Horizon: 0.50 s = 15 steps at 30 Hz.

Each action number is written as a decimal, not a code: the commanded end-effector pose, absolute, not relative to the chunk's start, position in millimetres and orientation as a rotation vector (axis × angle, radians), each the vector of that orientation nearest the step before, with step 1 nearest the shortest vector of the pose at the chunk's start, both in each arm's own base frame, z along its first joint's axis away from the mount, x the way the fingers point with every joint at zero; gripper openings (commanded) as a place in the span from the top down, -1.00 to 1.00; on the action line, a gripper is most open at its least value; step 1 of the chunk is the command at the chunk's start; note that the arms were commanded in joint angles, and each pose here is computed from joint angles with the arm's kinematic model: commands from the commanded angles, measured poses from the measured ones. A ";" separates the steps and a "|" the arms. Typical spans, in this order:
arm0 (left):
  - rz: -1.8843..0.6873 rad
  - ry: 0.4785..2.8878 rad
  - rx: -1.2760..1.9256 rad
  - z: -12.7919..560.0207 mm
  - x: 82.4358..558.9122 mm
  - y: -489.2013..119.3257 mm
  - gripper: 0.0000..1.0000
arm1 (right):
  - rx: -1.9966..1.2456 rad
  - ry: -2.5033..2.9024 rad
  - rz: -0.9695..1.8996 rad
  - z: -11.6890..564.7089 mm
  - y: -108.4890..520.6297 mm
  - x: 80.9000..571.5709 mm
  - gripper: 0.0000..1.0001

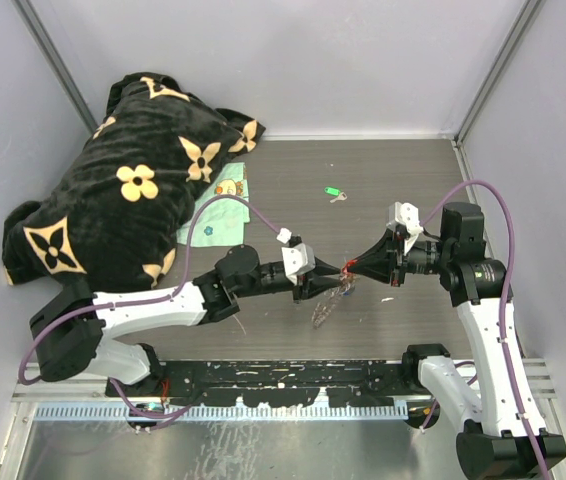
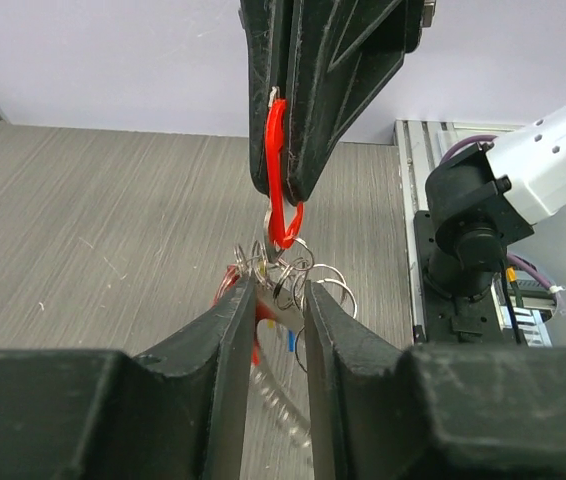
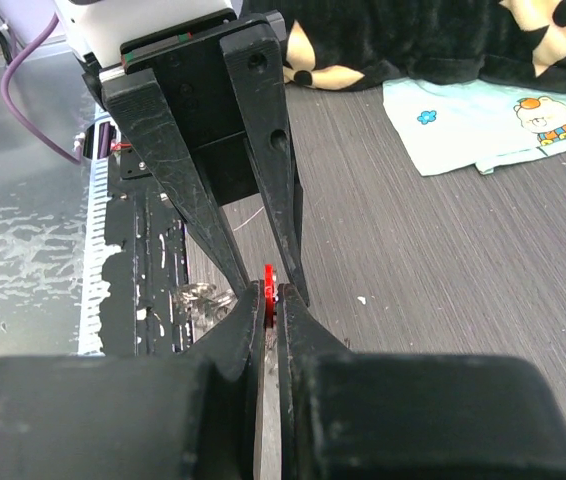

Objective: Remove the keys from the keyring

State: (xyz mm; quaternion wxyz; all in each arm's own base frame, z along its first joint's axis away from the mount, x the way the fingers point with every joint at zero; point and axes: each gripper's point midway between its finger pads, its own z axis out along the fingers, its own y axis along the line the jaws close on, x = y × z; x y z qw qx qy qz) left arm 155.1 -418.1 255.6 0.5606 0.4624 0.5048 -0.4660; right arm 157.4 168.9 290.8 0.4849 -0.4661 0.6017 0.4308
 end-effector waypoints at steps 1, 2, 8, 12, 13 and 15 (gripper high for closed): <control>-1.107 1.092 1.087 285.1 156.3 -425.6 0.48 | -1.169 1.382 1.052 303.5 171.3 150.5 0.99; -1.109 1.090 1.089 285.5 156.0 -426.3 0.52 | -1.170 1.381 1.051 303.5 171.2 150.6 0.99; -1.120 1.089 1.100 284.4 154.2 -427.6 0.57 | -1.170 1.381 1.053 302.9 171.2 150.0 0.99; -1.137 1.087 1.114 282.3 151.0 -427.9 0.58 | -1.171 1.380 1.054 303.0 171.3 149.8 0.99; -1.139 1.086 1.116 282.3 150.5 -428.1 0.58 | -1.171 1.379 1.053 303.3 171.2 149.8 0.99; -1.146 1.089 1.124 279.8 149.5 -429.0 0.58 | -1.171 1.379 1.056 303.3 171.3 149.7 0.99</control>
